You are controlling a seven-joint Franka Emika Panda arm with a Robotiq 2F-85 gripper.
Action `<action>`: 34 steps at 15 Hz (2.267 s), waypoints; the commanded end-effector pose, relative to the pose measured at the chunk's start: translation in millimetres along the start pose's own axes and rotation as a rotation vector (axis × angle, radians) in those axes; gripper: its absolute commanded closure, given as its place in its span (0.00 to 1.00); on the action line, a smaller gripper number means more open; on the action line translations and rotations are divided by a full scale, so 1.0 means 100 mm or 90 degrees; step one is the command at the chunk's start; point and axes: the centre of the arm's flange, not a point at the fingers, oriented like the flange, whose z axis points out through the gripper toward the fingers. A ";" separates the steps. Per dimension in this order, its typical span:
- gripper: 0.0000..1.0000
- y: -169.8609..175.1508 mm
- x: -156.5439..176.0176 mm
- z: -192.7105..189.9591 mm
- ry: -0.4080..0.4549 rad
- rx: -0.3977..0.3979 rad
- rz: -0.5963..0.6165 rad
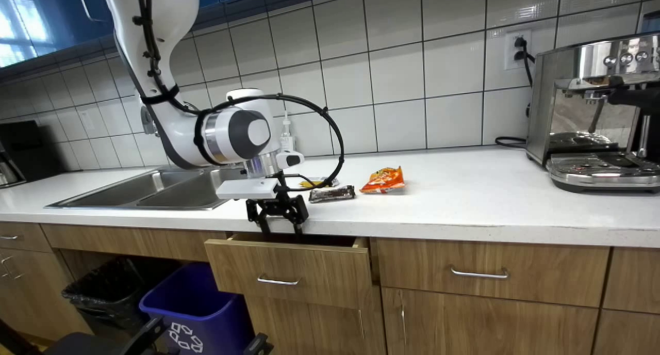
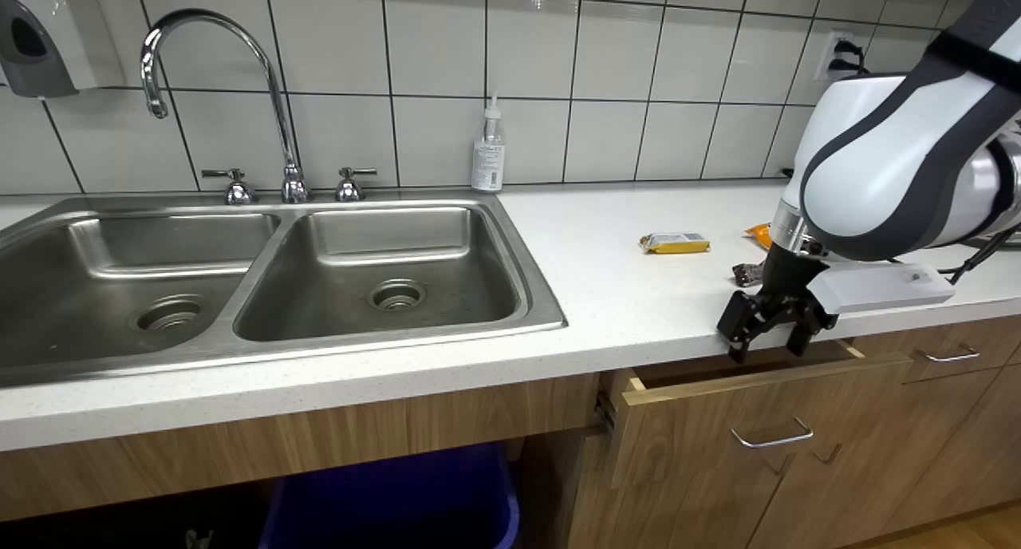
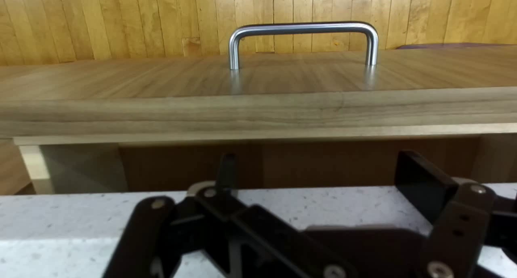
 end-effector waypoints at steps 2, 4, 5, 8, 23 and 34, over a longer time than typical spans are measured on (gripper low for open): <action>0.00 -0.07 -0.12 -0.22 0.008 0.018 0.008; 0.00 -0.07 -0.15 -0.28 0.006 0.020 0.014; 0.00 -0.07 -0.17 -0.30 0.007 0.021 0.016; 0.00 -0.05 -0.23 -0.34 0.005 0.024 0.024; 0.00 0.04 -0.22 -0.09 -0.007 0.003 0.034; 0.00 0.08 -0.03 0.11 -0.010 0.001 0.044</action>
